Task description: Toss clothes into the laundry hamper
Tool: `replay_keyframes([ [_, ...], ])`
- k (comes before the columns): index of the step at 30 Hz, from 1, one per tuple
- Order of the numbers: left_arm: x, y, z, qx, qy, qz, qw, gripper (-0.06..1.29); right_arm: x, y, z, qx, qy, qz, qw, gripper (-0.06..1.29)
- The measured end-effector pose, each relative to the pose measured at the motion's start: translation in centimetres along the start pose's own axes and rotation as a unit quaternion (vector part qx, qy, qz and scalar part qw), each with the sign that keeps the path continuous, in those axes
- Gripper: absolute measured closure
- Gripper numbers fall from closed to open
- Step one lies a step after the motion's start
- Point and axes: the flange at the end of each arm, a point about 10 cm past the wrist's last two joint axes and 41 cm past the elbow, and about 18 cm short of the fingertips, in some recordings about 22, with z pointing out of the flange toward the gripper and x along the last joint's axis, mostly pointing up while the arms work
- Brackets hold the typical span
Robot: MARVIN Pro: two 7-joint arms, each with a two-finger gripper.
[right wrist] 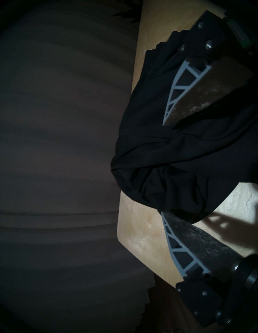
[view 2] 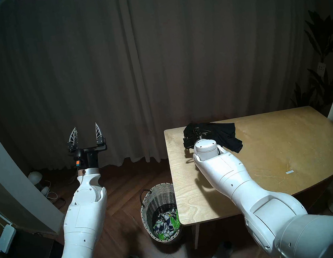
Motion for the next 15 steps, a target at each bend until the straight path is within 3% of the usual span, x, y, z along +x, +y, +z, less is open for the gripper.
replay_keyframes([
  [15, 1.5, 2.0, -1.5, -0.016, 0.009, -0.007, 0.9998, 0.01, -2.1, 0.0, 1.4, -0.024, -0.05, 0.01, 0.9984, -0.02],
])
